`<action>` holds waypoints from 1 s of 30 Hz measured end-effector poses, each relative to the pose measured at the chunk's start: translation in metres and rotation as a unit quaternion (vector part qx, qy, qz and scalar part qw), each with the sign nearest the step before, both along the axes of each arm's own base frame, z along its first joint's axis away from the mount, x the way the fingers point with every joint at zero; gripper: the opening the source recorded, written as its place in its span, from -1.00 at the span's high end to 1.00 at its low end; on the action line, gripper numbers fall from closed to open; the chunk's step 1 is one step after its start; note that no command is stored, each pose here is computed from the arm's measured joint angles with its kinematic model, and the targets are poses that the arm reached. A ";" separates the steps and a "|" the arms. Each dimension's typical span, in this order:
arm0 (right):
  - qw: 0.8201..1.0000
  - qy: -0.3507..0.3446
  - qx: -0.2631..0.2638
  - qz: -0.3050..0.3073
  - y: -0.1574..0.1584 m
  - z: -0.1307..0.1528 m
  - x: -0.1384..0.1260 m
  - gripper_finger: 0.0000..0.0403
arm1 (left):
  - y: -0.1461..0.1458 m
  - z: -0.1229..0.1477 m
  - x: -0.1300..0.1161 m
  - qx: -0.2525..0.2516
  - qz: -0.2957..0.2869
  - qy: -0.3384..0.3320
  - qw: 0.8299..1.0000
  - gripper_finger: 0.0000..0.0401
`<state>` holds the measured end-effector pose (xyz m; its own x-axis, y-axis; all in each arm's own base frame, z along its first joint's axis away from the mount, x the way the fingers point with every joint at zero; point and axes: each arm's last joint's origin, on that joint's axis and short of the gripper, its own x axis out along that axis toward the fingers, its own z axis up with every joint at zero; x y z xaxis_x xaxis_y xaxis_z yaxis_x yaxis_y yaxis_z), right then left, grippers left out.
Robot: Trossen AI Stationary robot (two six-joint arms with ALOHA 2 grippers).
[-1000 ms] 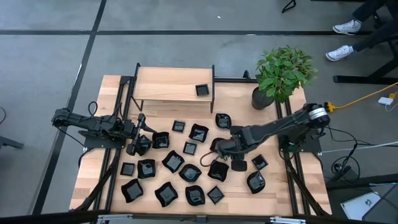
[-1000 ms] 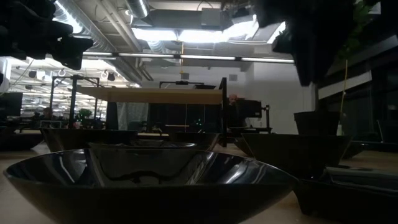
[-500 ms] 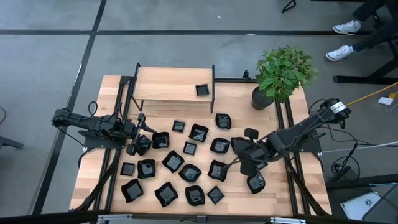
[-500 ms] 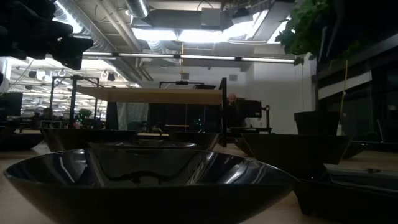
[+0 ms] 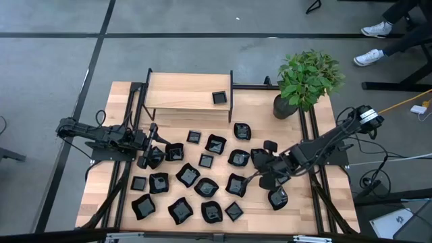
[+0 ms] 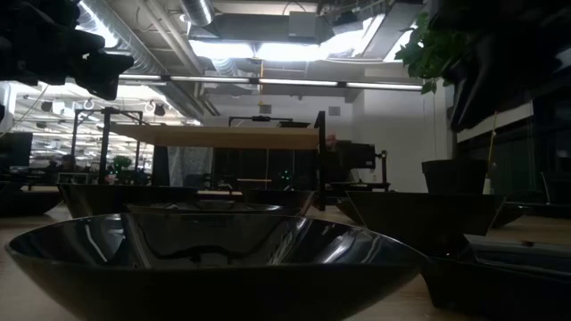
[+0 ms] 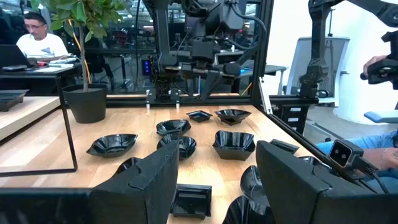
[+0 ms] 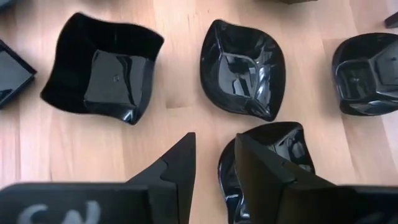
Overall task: Pick & Place Mini shaped plates
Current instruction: Put the leaf shaped plate on the shelf
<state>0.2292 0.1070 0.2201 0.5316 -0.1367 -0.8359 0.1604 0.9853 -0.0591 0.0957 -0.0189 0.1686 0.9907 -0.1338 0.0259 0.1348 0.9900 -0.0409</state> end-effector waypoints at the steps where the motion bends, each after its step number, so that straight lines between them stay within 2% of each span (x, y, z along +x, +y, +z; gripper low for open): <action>1: 1.000 0.002 -0.001 -0.001 -0.001 -0.001 0.000 0.44 | 0.000 0.000 0.000 0.000 0.000 0.000 1.000 -0.03; 12: 0.998 0.040 0.013 -0.051 -0.010 -0.032 -0.014 0.44 | 0.000 0.000 0.000 0.000 0.000 0.000 1.000 -0.03; 30: 0.998 0.045 0.020 -0.046 -0.015 -0.064 -0.027 0.44 | 0.000 0.000 0.000 0.000 0.000 0.000 1.000 -0.04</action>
<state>0.2026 0.0915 0.1559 0.4415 -0.1477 -0.8850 0.2468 0.9683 -0.0385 0.0957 -0.0189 0.1686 0.9906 -0.1343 0.0259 0.1353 0.9899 -0.0413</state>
